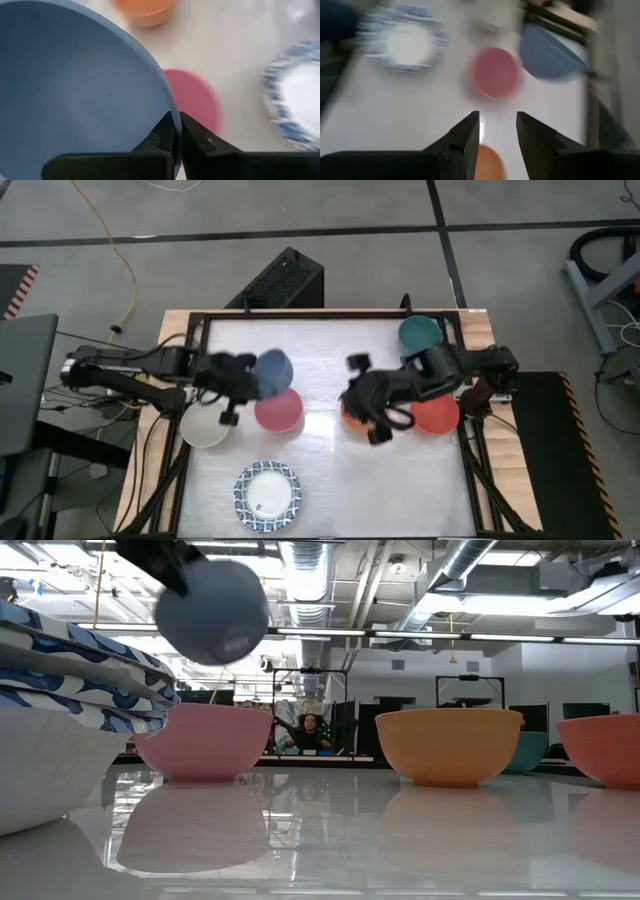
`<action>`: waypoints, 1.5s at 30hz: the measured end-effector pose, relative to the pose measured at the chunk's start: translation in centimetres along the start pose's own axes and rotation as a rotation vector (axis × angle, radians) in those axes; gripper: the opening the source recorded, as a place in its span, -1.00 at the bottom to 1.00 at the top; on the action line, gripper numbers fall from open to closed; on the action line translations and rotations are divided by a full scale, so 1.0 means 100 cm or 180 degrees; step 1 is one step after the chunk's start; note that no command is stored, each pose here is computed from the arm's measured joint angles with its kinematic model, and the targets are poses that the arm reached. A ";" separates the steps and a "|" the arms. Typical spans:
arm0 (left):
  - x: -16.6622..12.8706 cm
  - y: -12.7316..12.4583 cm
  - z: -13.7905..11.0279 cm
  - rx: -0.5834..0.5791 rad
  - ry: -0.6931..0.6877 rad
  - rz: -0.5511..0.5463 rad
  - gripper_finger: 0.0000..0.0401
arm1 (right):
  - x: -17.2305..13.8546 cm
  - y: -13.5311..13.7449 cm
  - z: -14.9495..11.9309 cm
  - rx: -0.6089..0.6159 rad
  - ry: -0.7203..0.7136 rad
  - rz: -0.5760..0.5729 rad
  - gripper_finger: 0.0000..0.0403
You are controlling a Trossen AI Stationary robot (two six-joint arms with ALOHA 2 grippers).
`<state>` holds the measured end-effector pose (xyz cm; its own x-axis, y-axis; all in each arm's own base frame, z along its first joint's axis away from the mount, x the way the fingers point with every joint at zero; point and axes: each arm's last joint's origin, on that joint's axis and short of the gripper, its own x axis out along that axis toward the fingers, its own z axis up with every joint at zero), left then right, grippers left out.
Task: Nest bowls inside each other
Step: Stack the blue bowl on top of the other blue patterned bowl
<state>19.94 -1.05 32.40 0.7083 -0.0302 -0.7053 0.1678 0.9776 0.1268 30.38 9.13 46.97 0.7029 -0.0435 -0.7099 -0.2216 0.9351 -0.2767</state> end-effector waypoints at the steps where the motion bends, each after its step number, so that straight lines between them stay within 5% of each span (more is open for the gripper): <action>1: -0.001 -0.009 0.001 0.0083 -0.0016 -0.0065 -1.00 | 0.005 0.004 0.004 -0.0147 -0.0051 0.0090 -0.26; 8: 0.012 -0.062 0.005 0.0602 0.0120 -0.0422 -1.00 | 0.061 0.026 0.017 -0.1053 0.0055 0.0252 -0.26; 18: 0.034 -0.112 0.017 0.0980 0.0365 -0.0567 -1.00 | 0.119 0.043 0.032 -0.1570 -0.0185 0.0475 -0.26; 30: 0.048 -0.147 0.048 0.1486 0.0522 -0.0691 -1.00 | 0.125 0.046 0.037 -0.1590 -0.0600 0.1118 -0.26; 45: 0.047 -0.154 0.057 0.1634 0.0429 -0.0695 -1.00 | 0.149 0.053 0.031 -0.1540 -0.0370 0.1259 -0.26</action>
<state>24.57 -17.43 31.09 0.5317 -0.1603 -0.8316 0.6357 0.7244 0.2668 41.81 14.52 36.96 0.5681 0.3368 -0.7509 -0.7408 0.6067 -0.2884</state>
